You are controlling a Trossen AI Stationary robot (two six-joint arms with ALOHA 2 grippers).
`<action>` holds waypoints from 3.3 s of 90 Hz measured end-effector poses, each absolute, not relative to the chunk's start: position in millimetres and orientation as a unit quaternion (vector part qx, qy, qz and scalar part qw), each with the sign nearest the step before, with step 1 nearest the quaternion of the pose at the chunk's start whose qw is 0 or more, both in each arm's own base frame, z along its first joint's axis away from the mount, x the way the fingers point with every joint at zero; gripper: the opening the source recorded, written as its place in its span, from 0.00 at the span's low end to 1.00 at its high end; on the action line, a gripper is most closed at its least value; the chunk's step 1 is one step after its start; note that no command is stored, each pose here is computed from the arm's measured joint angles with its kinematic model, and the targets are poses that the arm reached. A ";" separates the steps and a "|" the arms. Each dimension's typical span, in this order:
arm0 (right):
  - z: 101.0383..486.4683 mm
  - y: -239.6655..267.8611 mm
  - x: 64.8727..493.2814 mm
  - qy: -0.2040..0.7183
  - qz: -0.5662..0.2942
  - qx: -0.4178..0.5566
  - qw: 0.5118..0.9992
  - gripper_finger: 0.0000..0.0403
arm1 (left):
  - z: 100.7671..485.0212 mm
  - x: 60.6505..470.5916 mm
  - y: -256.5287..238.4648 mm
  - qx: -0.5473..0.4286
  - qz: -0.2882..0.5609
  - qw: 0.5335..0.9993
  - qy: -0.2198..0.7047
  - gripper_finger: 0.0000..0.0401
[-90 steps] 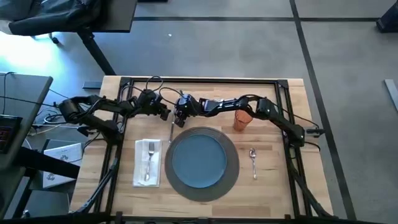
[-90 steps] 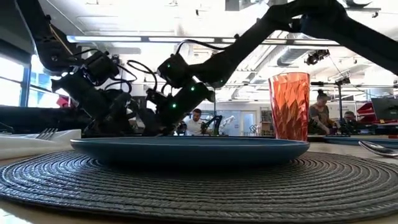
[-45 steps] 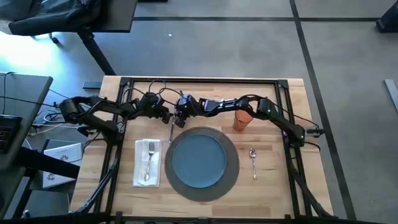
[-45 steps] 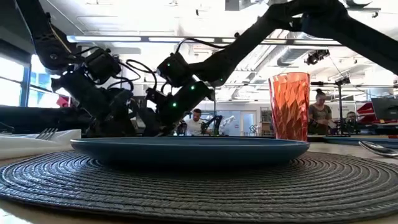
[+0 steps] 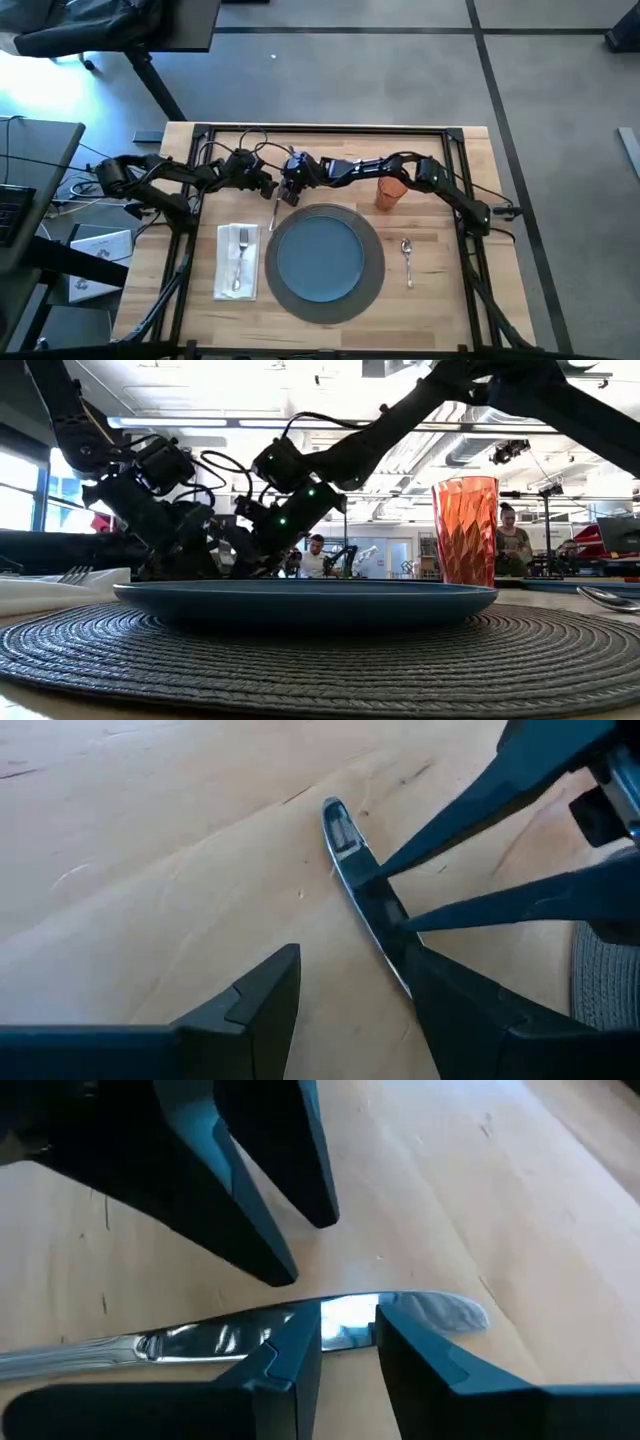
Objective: Set table place
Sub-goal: Put the silver table knife to the right of the gray table mat
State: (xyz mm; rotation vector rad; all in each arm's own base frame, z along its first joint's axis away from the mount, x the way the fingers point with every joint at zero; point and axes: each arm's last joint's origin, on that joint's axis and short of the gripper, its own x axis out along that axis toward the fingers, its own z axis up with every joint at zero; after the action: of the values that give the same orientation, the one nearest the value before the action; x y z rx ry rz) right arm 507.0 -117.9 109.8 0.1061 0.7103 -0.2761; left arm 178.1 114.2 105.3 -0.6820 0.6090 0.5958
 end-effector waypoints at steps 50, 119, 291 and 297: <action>107.1 -115.1 505.2 0.364 -0.132 0.054 0.920 0.21 | 105.2 178.0 114.3 -0.323 0.285 0.854 0.290 0.42; 101.4 -115.7 505.8 0.367 -0.140 0.050 0.918 0.21 | 105.8 190.9 110.5 -0.356 0.278 0.846 0.284 0.42; 186.8 -107.9 483.4 0.376 -0.135 0.038 0.916 0.21 | 127.4 205.0 110.1 -0.261 0.192 0.895 0.305 0.00; 203.5 -105.2 475.7 0.383 -0.134 0.037 0.913 0.21 | 134.7 203.5 107.7 -0.245 0.185 0.904 0.297 0.00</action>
State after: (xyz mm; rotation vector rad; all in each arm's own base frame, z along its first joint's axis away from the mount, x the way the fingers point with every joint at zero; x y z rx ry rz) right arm 475.7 -105.2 203.5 0.0758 0.7894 -0.2761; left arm 203.5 107.7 134.7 -0.5061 0.6133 0.3817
